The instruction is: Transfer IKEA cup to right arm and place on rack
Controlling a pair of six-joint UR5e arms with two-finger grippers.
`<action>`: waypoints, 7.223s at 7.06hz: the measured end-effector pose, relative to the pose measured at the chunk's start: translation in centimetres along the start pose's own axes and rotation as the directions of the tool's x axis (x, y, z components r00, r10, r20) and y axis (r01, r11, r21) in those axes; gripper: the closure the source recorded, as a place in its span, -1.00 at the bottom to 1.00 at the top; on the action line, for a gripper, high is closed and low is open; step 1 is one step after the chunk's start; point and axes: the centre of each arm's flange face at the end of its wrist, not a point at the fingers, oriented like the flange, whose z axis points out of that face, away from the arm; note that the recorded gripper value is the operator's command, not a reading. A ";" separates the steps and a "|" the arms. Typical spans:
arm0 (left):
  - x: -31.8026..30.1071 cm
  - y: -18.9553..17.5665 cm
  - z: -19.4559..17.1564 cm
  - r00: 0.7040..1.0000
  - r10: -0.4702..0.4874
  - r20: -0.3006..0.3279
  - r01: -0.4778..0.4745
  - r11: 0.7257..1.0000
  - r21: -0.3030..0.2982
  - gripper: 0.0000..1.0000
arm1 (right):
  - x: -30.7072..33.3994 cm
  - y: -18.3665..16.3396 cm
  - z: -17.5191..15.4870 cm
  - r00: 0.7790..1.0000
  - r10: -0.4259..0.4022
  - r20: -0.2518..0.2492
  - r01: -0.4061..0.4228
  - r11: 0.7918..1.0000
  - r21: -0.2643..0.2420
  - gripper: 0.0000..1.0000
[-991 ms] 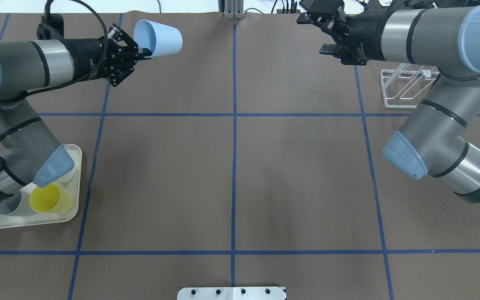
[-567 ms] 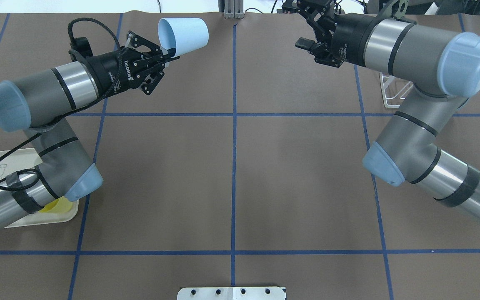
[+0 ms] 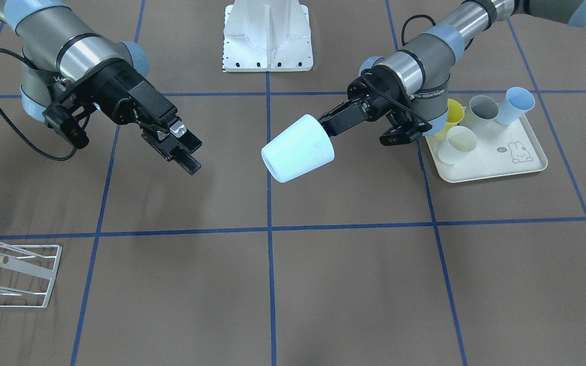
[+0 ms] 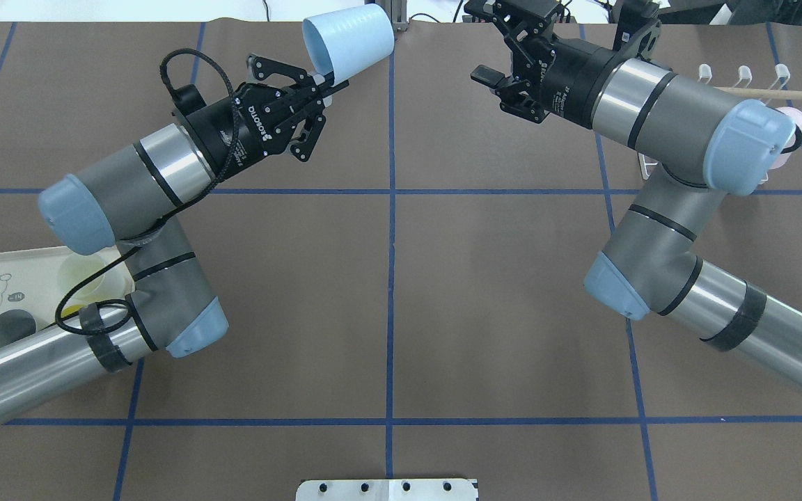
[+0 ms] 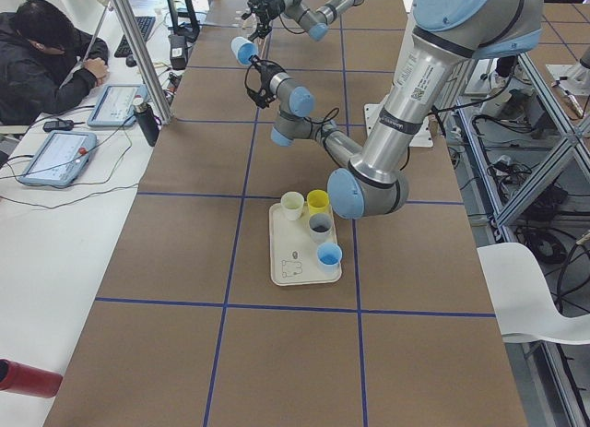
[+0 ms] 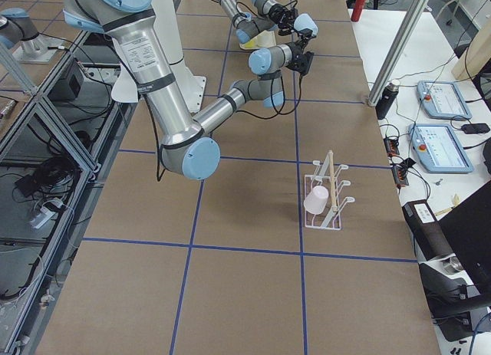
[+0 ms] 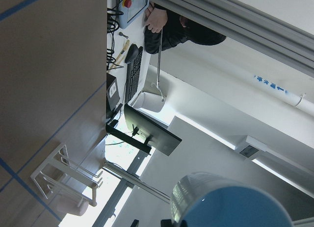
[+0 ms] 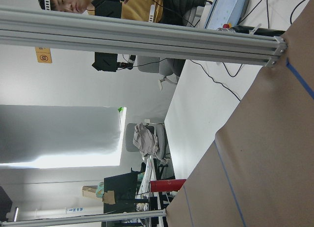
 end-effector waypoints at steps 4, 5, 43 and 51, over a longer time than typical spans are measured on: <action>-2.4 2.0 2.8 0.994 -0.095 -0.061 0.093 0.995 -0.035 1.00 | 0.2 1.1 0.7 0.999 0.040 0.013 -0.040 0.999 0.000 -1.00; -2.7 2.2 3.3 0.993 -0.098 -0.059 0.096 0.995 -0.035 1.00 | 0.3 1.3 0.8 0.999 0.041 0.010 -0.041 0.999 -0.002 -1.00; 2.5 8.1 2.9 0.777 0.523 0.350 -0.559 0.829 0.001 -1.00 | 11.7 -26.8 -22.3 0.172 -0.716 -0.677 0.888 0.411 -0.209 1.00; 2.1 7.8 2.6 0.777 0.521 0.353 -0.556 0.831 -0.002 -1.00 | 13.7 -26.5 -22.1 0.172 -0.734 -0.657 0.858 0.439 -0.267 1.00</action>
